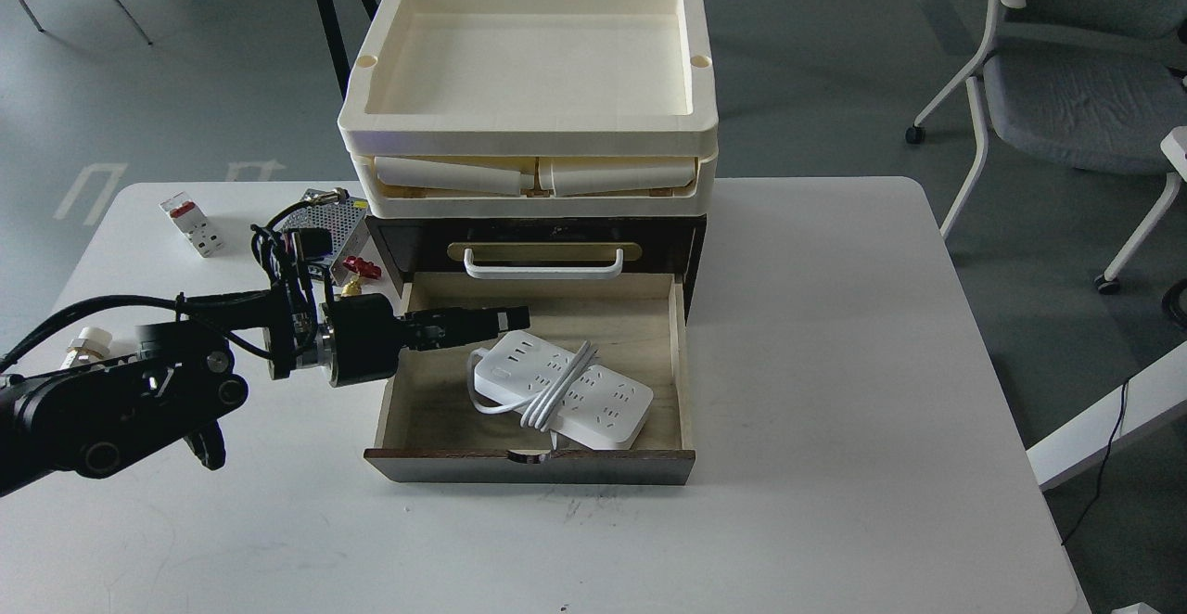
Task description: Put charging cable into cabinet
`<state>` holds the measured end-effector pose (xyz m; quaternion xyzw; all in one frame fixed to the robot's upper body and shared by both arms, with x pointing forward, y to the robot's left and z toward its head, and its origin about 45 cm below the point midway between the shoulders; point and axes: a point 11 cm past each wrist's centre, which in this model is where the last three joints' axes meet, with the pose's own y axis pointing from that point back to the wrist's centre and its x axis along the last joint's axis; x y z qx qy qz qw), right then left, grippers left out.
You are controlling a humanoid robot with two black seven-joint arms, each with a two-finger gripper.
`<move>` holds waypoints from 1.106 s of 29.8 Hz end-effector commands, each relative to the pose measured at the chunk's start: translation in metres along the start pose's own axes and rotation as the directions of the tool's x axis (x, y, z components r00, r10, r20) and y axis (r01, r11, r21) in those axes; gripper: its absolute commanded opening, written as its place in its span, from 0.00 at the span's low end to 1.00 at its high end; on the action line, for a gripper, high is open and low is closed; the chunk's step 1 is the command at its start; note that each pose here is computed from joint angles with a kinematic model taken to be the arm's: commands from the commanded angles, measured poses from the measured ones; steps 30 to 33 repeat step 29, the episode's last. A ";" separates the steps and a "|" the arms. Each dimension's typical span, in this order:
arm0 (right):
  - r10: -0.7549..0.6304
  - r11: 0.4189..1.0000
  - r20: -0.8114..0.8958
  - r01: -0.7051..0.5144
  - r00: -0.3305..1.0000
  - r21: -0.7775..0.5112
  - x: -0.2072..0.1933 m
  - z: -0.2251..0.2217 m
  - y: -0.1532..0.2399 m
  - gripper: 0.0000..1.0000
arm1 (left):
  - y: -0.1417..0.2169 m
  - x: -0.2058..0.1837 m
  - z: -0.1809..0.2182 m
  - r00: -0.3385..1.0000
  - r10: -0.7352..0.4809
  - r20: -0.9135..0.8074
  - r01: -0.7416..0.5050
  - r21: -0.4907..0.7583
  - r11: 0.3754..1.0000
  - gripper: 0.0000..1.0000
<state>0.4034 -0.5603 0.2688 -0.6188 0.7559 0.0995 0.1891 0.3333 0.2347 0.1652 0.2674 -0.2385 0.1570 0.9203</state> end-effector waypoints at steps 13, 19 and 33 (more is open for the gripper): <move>-0.035 0.999 0.016 0.036 0.999 -0.018 -0.012 0.007 -0.003 1.00 | 0.143 0.083 -0.035 0.762 0.370 -0.532 -0.377 0.100 0.921 0.99; -0.228 0.971 0.126 0.235 0.966 -0.048 -0.085 0.030 -0.012 1.00 | 0.214 0.130 -0.078 0.444 0.640 -0.628 -0.676 0.235 0.699 0.99; -0.319 0.945 0.180 0.328 0.931 -0.020 -0.125 0.028 -0.018 1.00 | 0.243 0.153 -0.110 0.192 0.741 -0.643 -0.832 0.295 0.471 0.99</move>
